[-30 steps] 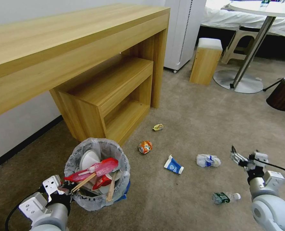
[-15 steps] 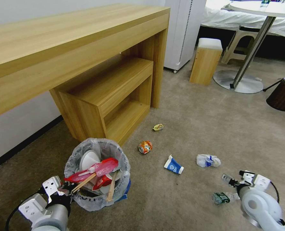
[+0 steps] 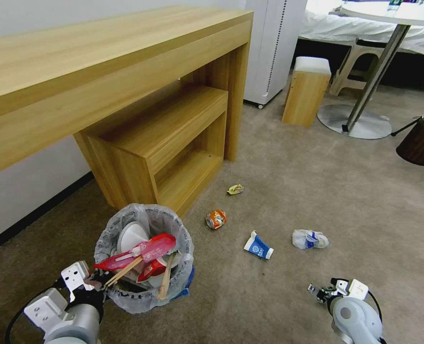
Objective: Pick up the trash bin and place the garbage on the floor into it.
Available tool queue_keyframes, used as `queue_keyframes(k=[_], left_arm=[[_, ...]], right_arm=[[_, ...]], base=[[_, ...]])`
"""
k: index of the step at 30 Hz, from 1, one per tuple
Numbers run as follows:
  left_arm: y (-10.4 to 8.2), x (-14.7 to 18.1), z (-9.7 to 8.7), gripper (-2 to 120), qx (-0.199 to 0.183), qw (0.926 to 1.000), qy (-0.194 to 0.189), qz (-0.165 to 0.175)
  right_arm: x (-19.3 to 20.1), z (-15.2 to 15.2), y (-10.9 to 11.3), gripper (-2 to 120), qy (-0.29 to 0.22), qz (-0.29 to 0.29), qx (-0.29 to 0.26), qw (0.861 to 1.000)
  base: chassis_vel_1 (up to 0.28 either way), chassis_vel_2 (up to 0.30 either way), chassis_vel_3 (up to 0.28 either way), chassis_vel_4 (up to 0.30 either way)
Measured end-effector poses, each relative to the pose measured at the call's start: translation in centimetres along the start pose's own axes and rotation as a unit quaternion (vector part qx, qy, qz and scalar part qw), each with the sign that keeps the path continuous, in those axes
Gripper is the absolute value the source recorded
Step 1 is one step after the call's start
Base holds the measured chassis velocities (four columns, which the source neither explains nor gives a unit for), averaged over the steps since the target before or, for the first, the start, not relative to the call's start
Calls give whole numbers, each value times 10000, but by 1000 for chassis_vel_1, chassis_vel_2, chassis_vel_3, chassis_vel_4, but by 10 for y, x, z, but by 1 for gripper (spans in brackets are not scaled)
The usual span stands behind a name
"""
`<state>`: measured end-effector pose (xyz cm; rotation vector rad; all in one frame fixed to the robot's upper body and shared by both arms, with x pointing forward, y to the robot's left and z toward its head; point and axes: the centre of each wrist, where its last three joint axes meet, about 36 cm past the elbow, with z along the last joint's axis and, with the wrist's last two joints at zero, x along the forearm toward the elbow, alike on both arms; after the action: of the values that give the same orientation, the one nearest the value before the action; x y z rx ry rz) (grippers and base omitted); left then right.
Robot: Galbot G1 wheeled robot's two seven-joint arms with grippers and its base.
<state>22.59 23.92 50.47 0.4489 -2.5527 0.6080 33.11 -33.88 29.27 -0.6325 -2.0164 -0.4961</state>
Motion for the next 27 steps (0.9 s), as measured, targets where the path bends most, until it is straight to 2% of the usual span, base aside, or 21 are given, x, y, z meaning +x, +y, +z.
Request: queue_keyframes(k=[5, 10, 20, 27], left_arm=[[2, -5, 2, 0, -4, 10000, 44, -11], [3, -8, 4, 0, -20, 10000, 72, -26], [7, -12, 3, 0, -19, 10000, 71, -52], [7, -14, 4, 0, -6, 10000, 70, -33]], right_arm=[[-19, -2, -10, 100, -130, 134, -185, 9997], [-35, -12, -8, 100, -225, 98, -282, 9993], [-40, -24, 1, 100, -416, -45, -437, 9982], [-39, -30, -3, 100, -525, -43, -427, 9977]], base=[[0, 0, 0, 0], [0, 0, 0, 0], [0, 0, 0, 0], [0, 0, 0, 0]])
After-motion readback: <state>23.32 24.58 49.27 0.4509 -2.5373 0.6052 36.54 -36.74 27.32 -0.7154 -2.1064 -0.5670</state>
